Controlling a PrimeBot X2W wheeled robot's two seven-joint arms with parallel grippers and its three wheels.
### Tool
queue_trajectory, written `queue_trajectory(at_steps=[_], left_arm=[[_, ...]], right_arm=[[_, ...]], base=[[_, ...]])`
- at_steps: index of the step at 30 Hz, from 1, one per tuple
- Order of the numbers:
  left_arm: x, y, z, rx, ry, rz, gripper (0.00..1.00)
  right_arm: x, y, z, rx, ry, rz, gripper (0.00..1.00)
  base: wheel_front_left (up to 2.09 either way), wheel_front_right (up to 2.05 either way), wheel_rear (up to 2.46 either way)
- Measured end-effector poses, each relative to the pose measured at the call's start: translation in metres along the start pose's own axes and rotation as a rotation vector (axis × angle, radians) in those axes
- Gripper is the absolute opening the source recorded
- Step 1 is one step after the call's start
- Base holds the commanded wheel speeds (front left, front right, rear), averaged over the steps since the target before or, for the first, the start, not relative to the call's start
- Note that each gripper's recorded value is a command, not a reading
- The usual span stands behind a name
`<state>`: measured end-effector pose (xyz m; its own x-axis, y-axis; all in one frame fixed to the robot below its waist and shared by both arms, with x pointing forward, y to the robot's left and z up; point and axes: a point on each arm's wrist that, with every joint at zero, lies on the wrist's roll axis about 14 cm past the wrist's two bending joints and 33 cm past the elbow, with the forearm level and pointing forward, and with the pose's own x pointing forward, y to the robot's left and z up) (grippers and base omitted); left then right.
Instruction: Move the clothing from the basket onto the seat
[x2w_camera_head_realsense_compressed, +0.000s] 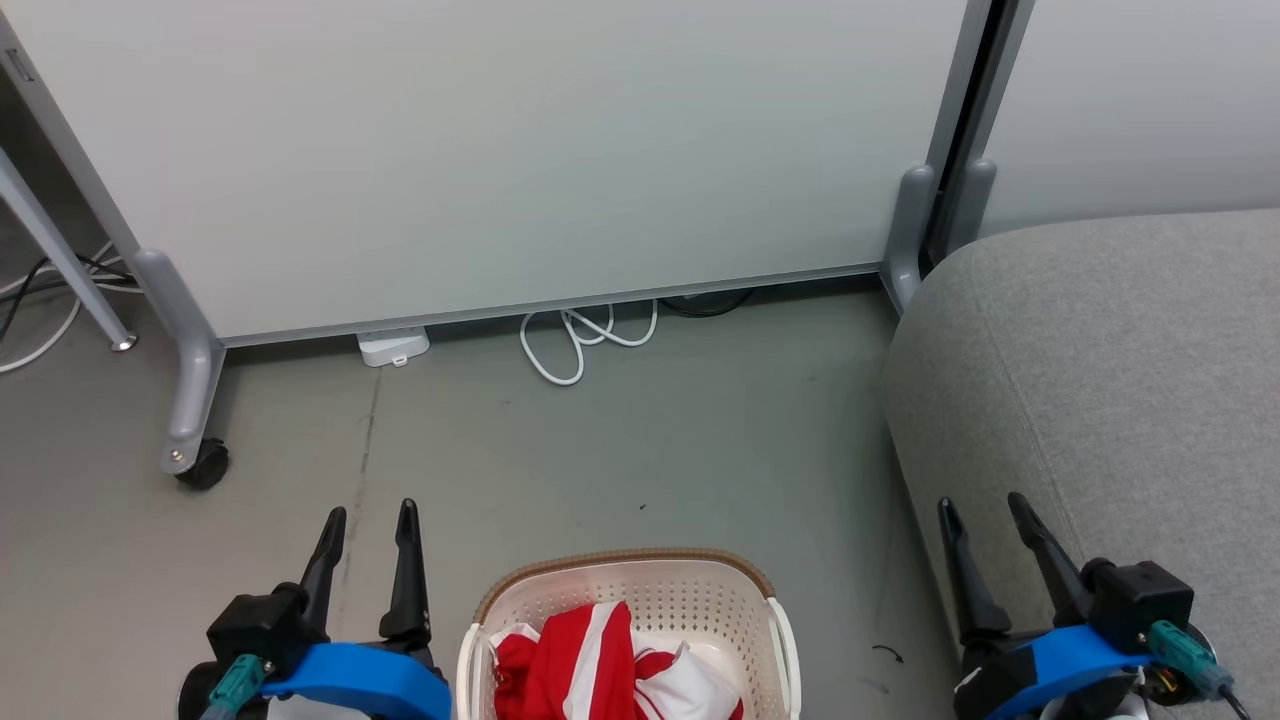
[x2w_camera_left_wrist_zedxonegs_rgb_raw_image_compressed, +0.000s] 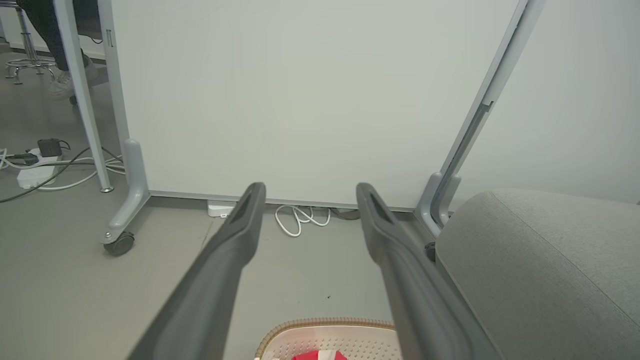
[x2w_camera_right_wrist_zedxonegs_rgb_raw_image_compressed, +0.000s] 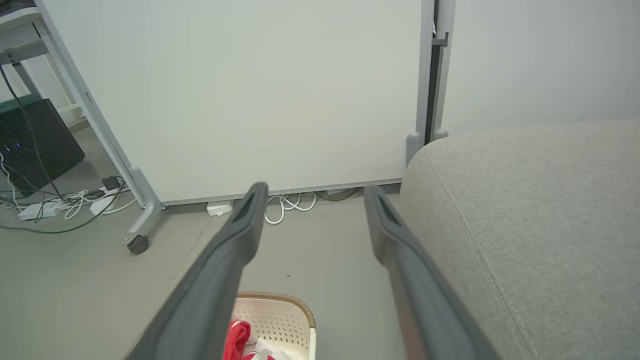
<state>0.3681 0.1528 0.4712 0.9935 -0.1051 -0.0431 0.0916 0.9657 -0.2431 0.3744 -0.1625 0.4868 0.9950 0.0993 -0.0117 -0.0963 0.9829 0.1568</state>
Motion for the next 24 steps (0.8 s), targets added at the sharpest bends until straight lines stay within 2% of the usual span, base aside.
queue_trajectory(at_steps=[16, 24], left_arm=[[0.0002, -0.0049, 0.001, 0.053, -0.016, -0.024, 1.0], [0.0001, -0.0038, 0.0013, 0.048, -0.017, -0.02, 1.0]], right_arm=[[-0.001, 0.0032, 0.002, -0.089, -0.016, 0.021, 1.0], [-0.0011, 0.0033, 0.0009, -0.089, -0.013, 0.022, 1.0]], base=[[0.0, 0.0, 0.0], [0.0, 0.0, 0.0]])
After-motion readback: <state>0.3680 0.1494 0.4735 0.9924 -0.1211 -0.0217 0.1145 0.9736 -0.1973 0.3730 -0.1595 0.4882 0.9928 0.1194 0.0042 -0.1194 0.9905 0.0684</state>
